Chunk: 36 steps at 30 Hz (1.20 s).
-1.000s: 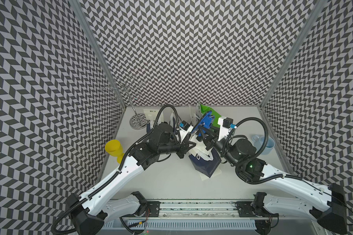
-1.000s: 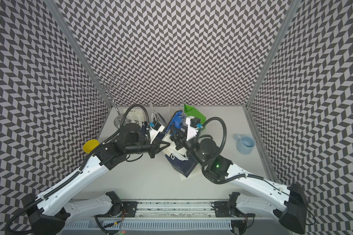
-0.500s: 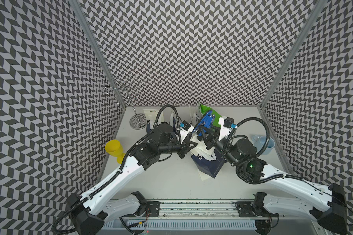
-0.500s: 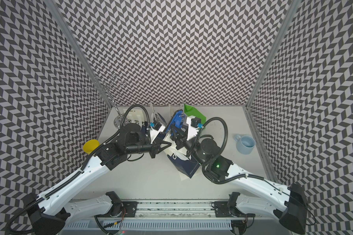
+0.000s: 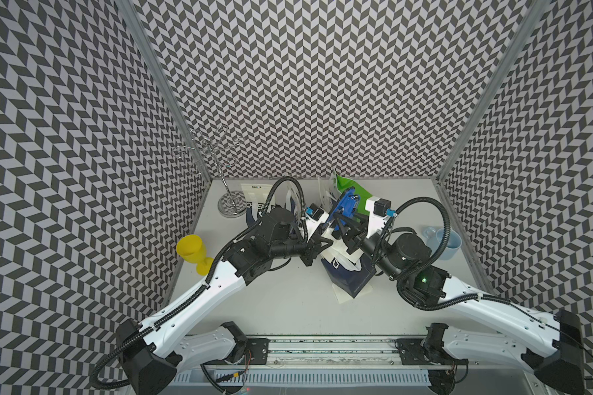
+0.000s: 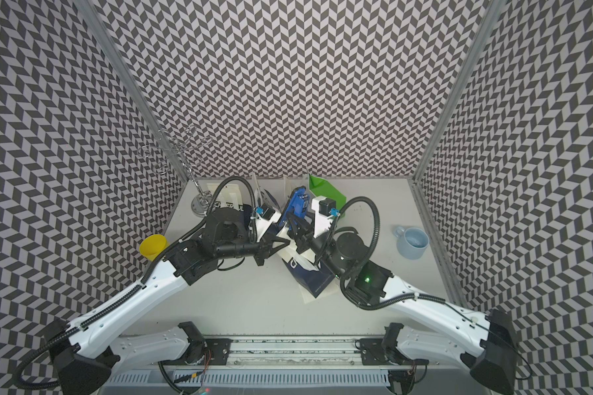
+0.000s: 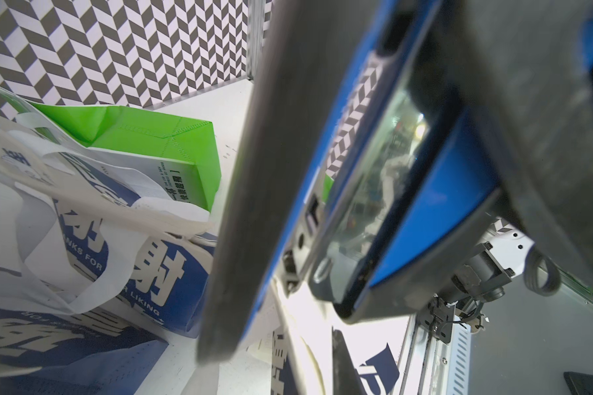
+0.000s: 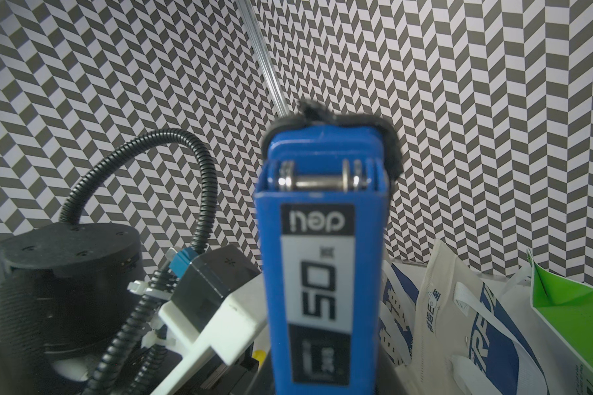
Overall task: Staple the receipts to the bags
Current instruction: Place the stapler in the takeout bag.
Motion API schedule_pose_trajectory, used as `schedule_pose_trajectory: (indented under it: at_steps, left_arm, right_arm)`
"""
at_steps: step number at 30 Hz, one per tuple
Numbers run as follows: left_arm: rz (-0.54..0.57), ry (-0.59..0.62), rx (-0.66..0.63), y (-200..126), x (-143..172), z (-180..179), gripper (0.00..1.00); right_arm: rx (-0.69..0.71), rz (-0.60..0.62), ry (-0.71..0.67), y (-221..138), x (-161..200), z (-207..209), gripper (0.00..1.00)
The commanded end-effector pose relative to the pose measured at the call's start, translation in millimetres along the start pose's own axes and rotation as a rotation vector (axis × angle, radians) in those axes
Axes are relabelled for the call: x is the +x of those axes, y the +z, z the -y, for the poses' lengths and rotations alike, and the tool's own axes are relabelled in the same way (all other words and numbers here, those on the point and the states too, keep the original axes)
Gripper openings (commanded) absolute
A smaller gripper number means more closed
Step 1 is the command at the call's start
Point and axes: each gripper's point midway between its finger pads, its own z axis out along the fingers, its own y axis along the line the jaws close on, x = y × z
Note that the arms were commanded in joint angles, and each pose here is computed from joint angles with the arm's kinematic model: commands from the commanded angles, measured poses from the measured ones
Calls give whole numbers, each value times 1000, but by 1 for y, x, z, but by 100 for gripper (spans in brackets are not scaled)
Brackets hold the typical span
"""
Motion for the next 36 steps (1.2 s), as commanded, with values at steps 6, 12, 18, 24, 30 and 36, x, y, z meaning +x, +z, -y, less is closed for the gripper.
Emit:
schedule_pose_trajectory:
  at_steps: [6,12,18,24,30,36]
  left_arm:
    - [111,65,-154,-12,-28,-19,0]
    - [128,105,-179,-15,-35,-20,0]
    - [102,144,-205,-11,-30,-23,0]
    - [89,204,-195,-11,-27,-19,0]
    - [138,280,-155,-19,-34,-7,0]
    - [215,318,-178,-29,-36,-7,0]
  right_arm:
    - [6,43,-25,-12,-20,0,0]
    - [14,-24,-37,-9,1,3,0]
    - [26,-45,-45,-4,7,5,0]
    - [63,-95,-82,6,19,7,0]
    - [97,-166,-158,11,37,8,0]
    - [75,-222,-233,7,53,0,6]
